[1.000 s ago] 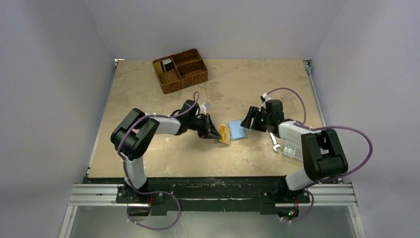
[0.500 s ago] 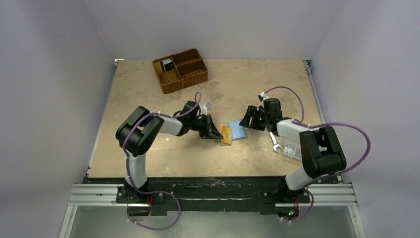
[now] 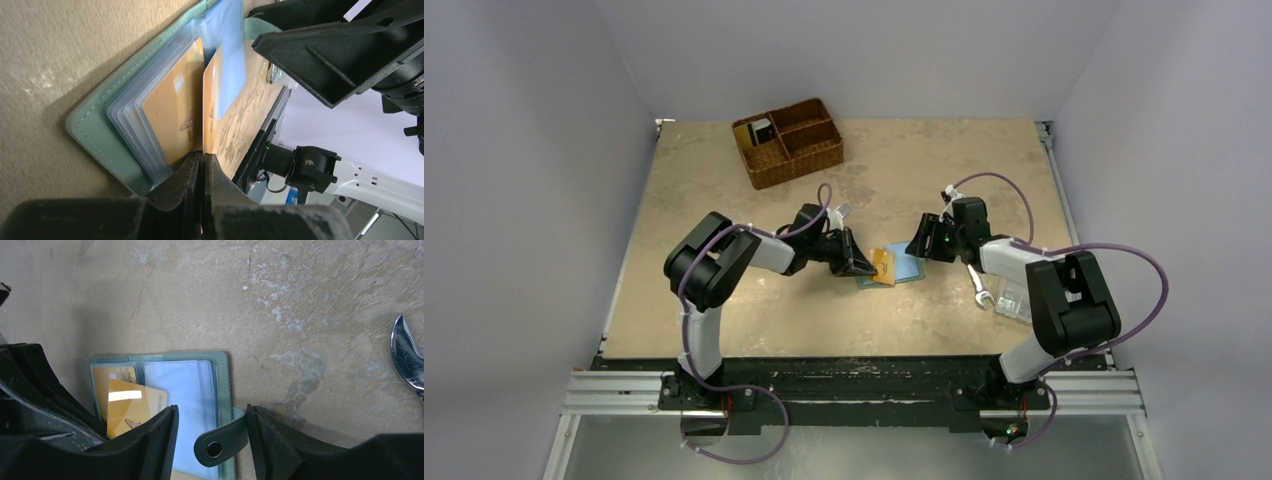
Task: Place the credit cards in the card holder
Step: Insert the credit card into the card holder.
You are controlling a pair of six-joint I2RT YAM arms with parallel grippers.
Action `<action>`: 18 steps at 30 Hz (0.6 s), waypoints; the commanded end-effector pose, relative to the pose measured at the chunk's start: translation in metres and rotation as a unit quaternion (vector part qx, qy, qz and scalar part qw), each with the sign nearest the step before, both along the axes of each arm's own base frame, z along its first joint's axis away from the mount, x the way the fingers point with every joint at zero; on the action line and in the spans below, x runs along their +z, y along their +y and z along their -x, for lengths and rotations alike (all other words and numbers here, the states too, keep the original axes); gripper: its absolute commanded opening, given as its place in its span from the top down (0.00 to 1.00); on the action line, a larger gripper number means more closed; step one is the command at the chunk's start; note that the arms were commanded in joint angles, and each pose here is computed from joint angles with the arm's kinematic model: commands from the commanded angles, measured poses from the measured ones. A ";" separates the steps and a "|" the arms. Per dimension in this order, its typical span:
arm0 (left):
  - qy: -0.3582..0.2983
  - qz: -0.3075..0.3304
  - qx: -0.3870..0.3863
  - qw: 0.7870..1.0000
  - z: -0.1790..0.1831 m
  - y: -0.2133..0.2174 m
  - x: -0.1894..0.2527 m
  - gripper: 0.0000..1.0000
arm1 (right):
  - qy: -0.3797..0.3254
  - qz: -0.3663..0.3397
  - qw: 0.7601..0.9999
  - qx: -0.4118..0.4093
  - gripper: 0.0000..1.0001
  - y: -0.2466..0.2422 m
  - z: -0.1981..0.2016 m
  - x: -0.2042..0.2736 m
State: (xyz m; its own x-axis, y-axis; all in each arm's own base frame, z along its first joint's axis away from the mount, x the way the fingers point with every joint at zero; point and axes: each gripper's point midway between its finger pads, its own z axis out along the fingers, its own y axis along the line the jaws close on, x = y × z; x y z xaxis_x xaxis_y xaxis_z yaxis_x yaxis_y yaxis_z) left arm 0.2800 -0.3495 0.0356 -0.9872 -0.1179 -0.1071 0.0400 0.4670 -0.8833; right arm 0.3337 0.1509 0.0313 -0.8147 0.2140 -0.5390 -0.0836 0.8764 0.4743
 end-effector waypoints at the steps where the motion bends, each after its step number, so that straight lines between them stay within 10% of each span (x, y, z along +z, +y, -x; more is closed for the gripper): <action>1: -0.028 0.002 0.040 0.999 -0.026 -0.004 0.002 1.00 | 0.029 0.004 0.999 0.020 0.42 0.005 0.010 -0.011; 18: -0.017 0.001 0.100 0.995 -0.032 -0.001 -0.006 1.00 | 0.050 -0.004 0.998 0.038 0.56 0.017 0.018 -0.017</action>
